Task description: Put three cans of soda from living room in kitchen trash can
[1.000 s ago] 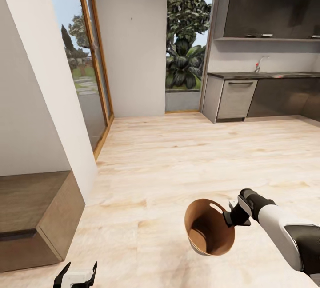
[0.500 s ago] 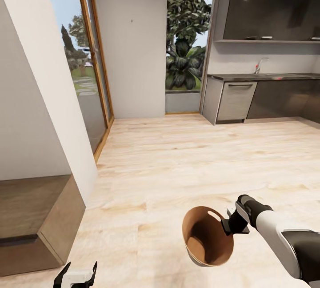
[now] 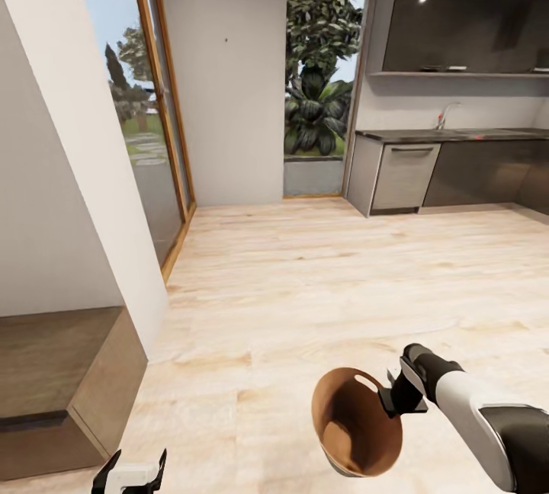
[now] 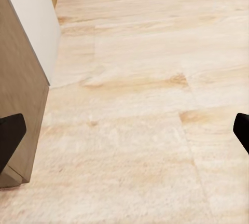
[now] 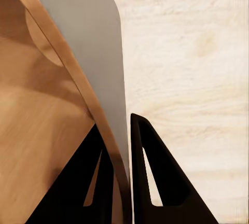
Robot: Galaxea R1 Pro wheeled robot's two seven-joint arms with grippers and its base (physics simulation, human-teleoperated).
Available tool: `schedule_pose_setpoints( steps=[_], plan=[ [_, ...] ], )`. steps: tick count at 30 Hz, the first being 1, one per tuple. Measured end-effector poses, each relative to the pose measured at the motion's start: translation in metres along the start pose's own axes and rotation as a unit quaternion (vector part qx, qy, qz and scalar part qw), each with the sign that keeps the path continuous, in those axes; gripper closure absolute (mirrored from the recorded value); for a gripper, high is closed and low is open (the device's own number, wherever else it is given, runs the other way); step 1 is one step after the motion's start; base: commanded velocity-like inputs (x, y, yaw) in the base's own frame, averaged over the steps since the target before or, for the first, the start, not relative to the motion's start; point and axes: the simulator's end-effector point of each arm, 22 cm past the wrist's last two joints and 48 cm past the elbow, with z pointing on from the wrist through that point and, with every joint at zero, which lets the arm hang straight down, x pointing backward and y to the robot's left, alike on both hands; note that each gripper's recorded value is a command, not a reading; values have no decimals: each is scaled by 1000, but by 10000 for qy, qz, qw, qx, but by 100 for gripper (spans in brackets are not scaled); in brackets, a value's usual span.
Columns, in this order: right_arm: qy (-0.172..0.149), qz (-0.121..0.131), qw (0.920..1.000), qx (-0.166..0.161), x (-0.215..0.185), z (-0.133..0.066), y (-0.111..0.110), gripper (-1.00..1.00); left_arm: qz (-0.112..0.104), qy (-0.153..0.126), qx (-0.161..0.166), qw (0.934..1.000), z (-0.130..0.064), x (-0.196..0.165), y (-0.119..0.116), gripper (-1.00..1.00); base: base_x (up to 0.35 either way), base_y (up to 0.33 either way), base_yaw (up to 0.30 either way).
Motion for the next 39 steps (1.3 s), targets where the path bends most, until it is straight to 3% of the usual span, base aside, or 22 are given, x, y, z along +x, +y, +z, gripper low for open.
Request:
schedule_pose_setpoints(
  steps=[7, 10, 15, 20, 39],
  plan=[
    [63, 11, 10000, -64, 7, -6, 5, 100, 2, 2, 1, 10000, -3, -15, 1, -100, 0, 0, 0],
    [145, -104, 9998, 4, 16, -6, 5, 100, 2, 3, 1, 10000, -5, -21, 1, -100, 0, 0, 0],
    [251, -46, 9996, -150, 25, -7, 21, 100, -8, 1, -3, 10000, -7, -31, 2, -100, 0, 0, 0],
    [258, -158, 9994, -172, 27, -12, 31, 100, -14, -4, -11, 10000, -10, -42, 3, -100, 0, 0, 0],
    [-165, -431, 9986, -258, 69, 3, 35, 100, -16, -6, -28, 10000, -20, -79, 5, -100, 0, 0, 0]
  ],
)
